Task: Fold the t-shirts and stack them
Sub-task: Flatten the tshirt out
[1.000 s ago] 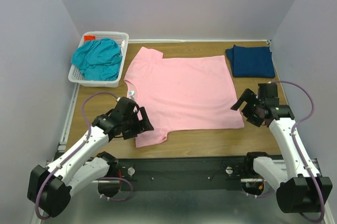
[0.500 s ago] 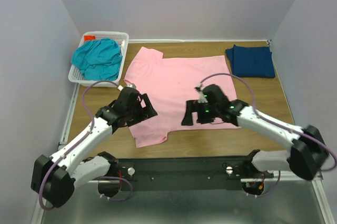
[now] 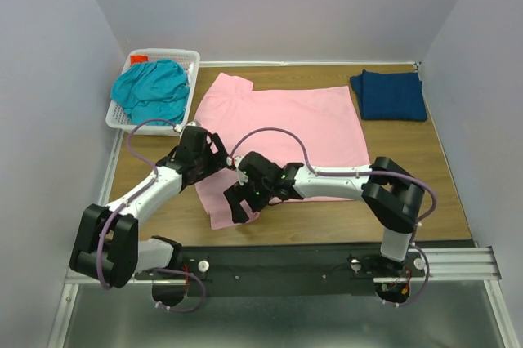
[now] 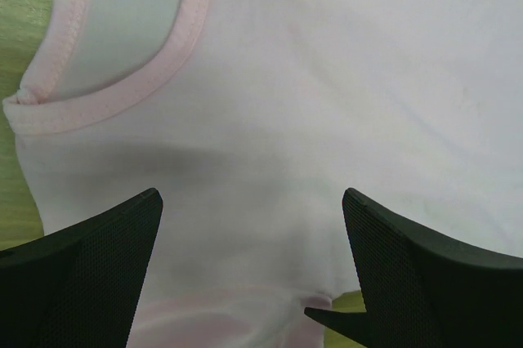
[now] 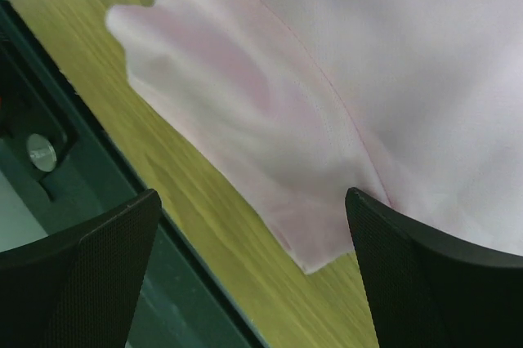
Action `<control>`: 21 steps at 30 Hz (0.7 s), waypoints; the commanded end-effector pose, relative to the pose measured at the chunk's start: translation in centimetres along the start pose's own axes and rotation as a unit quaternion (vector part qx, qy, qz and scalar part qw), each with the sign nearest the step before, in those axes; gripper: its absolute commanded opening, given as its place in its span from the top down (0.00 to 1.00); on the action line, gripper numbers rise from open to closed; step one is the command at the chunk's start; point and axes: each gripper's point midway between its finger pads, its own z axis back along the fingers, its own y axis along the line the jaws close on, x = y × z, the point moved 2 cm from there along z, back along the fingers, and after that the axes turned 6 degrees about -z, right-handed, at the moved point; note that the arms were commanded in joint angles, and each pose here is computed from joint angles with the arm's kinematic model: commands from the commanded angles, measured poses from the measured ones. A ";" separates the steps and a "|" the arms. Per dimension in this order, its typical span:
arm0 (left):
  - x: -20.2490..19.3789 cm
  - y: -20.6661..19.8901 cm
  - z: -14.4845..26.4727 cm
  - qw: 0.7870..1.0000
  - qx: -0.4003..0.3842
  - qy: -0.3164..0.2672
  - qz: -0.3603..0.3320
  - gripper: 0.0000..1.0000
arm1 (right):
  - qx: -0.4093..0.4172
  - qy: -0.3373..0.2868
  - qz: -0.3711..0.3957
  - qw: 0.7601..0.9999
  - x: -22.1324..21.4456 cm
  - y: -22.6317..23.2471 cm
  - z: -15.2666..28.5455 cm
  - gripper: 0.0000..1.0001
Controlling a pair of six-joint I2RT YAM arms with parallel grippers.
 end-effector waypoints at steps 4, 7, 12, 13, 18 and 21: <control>-1.0 0.2 -1.9 0.999 -0.024 0.013 -0.017 0.02 | -0.017 0.025 0.006 1.000 -2.5 -0.9 -0.9 0.00; -1.5 1.1 -2.5 1.000 -0.007 0.018 -0.013 0.02 | -0.010 0.039 -0.002 0.999 -4.4 -0.8 0.0 0.00; -2.6 2.8 -3.1 0.999 0.019 0.031 -0.008 0.02 | -0.004 0.050 -0.021 0.999 -6.7 -0.4 1.5 0.00; -2.8 3.0 -3.2 0.999 0.024 0.035 -0.008 0.02 | -0.003 0.048 -0.020 0.999 -6.9 -0.3 1.8 0.00; -3.6 3.9 -3.6 0.998 0.039 0.048 -0.009 0.02 | 0.024 0.044 -0.013 0.999 -7.4 0.7 3.5 0.00; -3.6 3.7 -3.3 0.998 0.035 0.051 -0.012 0.02 | 0.016 0.037 -0.016 0.999 -7.5 0.5 4.0 0.00</control>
